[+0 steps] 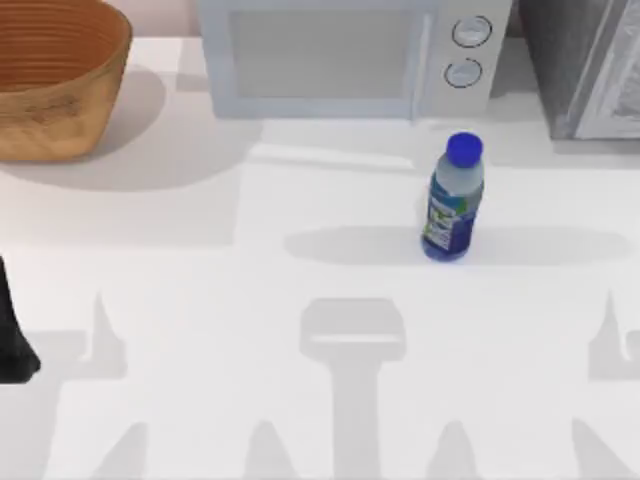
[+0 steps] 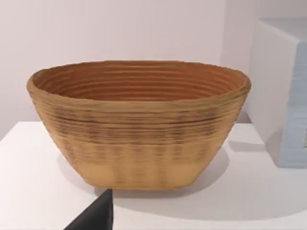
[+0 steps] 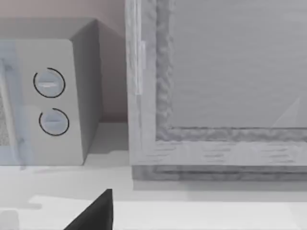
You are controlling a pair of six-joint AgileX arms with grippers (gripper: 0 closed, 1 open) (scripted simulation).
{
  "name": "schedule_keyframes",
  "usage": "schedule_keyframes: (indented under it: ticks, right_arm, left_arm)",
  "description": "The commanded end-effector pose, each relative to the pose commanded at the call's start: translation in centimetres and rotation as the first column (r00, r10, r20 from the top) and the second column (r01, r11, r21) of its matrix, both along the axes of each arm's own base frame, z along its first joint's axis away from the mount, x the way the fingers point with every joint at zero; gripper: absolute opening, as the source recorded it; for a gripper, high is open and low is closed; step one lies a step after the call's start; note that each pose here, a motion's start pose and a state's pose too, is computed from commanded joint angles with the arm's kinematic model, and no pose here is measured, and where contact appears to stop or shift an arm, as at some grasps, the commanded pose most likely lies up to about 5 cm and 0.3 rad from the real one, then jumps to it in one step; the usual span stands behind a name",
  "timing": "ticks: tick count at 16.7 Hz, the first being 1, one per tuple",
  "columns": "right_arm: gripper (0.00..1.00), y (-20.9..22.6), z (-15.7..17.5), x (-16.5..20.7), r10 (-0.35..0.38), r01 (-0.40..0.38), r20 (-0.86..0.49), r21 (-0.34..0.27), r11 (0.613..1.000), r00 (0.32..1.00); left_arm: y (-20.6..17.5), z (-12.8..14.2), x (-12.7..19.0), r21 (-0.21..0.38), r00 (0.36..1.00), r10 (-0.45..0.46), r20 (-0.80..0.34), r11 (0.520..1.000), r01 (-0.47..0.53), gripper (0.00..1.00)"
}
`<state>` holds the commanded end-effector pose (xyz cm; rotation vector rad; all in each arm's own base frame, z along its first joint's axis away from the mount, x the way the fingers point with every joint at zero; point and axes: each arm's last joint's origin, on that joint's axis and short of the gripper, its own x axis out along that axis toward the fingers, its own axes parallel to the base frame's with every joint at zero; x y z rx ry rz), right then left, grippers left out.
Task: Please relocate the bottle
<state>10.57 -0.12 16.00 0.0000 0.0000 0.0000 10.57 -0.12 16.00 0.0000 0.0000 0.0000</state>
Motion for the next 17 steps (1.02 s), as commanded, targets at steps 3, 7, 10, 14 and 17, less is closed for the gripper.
schedule_keyframes:
  ticks: [3,7,10,14,17]
  right_arm:
    - [1.0,0.0,0.0,0.0,0.0,0.0,0.0,0.0,1.0,1.0]
    - [1.0,0.0,0.0,0.0,0.0,0.0,0.0,0.0,1.0,1.0]
    - [1.0,0.0,0.0,0.0,0.0,0.0,0.0,0.0,1.0,1.0]
    - [1.0,0.0,0.0,0.0,0.0,0.0,0.0,0.0,1.0,1.0]
    - [1.0,0.0,0.0,0.0,0.0,0.0,0.0,0.0,1.0,1.0]
  left_arm:
    - [-0.1,0.2,0.0,-0.001,1.0,-0.006,0.004,1.0,0.006,1.0]
    - [-0.8,2.3,0.7,-0.008,0.996,-0.081,0.047,0.997,0.082,1.0]
    - [-2.0,4.5,2.4,-0.012,0.983,-0.167,0.07,0.986,0.169,1.0]
    - [-4.9,6.2,6.6,-0.016,0.953,-0.297,0.065,0.954,0.299,1.0]
    - [-8.4,5.5,10.7,-0.017,0.917,-0.397,0.042,0.917,0.398,1.0]
